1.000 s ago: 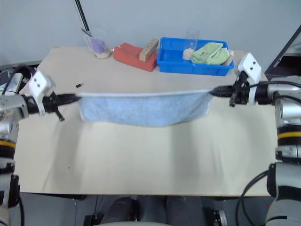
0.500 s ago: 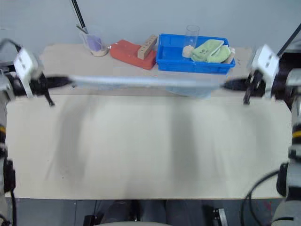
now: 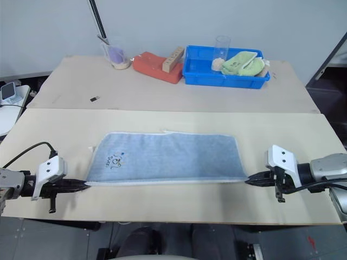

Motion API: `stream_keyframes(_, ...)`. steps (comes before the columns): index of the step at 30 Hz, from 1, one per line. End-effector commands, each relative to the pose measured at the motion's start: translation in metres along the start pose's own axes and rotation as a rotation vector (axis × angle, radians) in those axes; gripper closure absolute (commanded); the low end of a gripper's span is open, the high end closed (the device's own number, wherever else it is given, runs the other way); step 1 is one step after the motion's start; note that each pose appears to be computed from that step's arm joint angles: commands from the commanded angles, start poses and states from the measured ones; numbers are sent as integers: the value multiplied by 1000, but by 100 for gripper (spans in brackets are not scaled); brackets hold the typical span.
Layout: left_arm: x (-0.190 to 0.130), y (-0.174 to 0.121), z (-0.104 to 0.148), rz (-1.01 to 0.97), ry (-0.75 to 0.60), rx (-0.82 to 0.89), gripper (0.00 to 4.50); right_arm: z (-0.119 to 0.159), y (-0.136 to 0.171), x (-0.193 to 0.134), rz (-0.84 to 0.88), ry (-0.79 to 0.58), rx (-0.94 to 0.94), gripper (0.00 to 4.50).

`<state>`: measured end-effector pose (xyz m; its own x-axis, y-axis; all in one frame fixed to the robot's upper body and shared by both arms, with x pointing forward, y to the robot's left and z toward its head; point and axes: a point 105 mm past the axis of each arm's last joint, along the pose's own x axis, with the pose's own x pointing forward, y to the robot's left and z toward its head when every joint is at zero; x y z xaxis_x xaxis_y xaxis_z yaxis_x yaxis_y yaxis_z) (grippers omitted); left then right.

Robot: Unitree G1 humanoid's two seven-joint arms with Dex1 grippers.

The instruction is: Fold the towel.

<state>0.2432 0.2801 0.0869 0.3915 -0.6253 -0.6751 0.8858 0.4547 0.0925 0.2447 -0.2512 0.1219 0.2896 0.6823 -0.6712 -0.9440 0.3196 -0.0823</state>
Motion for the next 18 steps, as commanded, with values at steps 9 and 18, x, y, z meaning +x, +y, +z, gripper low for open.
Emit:
stream_keyframes(9,-7,77,52,134,-95,-14,450,34,-75,-12,-197,-114,205,448)
stream_keyframes(18,15,112,73,221,-164,-39,450,38,-112,-3,-291,-98,263,448)
